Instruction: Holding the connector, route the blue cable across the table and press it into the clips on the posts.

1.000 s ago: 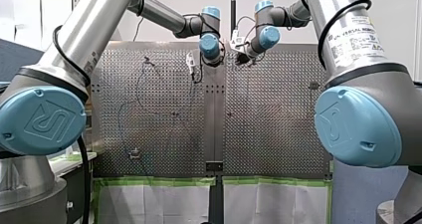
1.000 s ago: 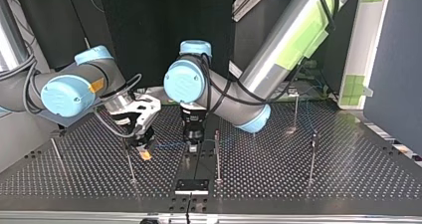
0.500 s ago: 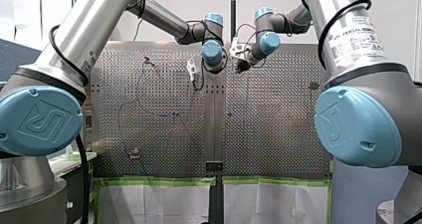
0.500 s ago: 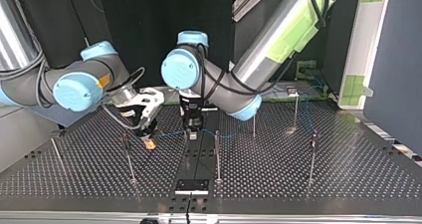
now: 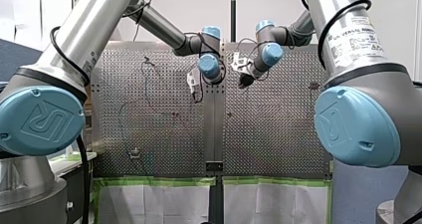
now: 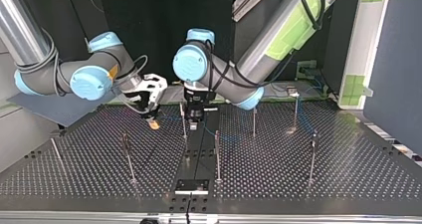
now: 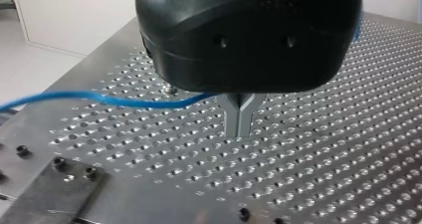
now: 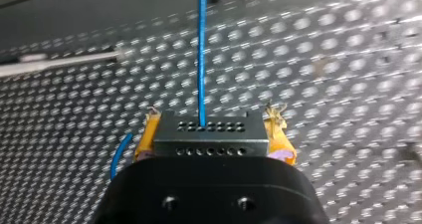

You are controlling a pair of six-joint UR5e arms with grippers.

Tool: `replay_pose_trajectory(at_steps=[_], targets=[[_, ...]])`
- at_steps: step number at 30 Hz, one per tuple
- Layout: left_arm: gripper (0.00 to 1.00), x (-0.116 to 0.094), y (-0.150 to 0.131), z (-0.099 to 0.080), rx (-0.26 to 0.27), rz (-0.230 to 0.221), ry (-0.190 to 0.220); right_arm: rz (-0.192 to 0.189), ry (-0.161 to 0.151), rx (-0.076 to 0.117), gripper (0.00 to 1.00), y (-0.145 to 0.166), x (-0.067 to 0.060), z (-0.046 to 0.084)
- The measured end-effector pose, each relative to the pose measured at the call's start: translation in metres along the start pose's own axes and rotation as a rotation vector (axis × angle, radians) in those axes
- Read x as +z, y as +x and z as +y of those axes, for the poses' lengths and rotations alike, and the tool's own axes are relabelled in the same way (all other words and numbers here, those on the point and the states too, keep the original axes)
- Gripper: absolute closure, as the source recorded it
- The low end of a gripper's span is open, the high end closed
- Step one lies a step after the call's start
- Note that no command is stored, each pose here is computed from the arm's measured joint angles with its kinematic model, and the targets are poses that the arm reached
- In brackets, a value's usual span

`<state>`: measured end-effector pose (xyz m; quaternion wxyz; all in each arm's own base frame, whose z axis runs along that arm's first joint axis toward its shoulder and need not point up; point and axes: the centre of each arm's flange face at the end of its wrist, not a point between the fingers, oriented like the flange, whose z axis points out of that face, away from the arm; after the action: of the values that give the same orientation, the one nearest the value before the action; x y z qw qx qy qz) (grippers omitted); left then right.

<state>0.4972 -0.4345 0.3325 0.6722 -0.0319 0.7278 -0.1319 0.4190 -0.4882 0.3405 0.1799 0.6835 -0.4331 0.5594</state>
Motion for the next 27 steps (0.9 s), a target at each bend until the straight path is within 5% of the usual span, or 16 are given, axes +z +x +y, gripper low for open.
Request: replay_pose_trajectory(at_steps=[11, 19, 27], targets=[[1.00, -0.002, 0.030, 0.018, -0.003, 0.003, 0.004, -0.086, -0.036, -0.044, 1.00, -0.046, -0.007, 0.010], [1.00, -0.007, 0.054, 0.029, -0.003, 0.009, 0.018, -0.123, -0.041, -0.039, 1.00, -0.073, -0.011, 0.014], [1.00, -0.012, 0.111, 0.041, 0.018, 0.068, 0.050, -0.124, -0.048, -0.029, 1.00, -0.075, -0.012, 0.020]])
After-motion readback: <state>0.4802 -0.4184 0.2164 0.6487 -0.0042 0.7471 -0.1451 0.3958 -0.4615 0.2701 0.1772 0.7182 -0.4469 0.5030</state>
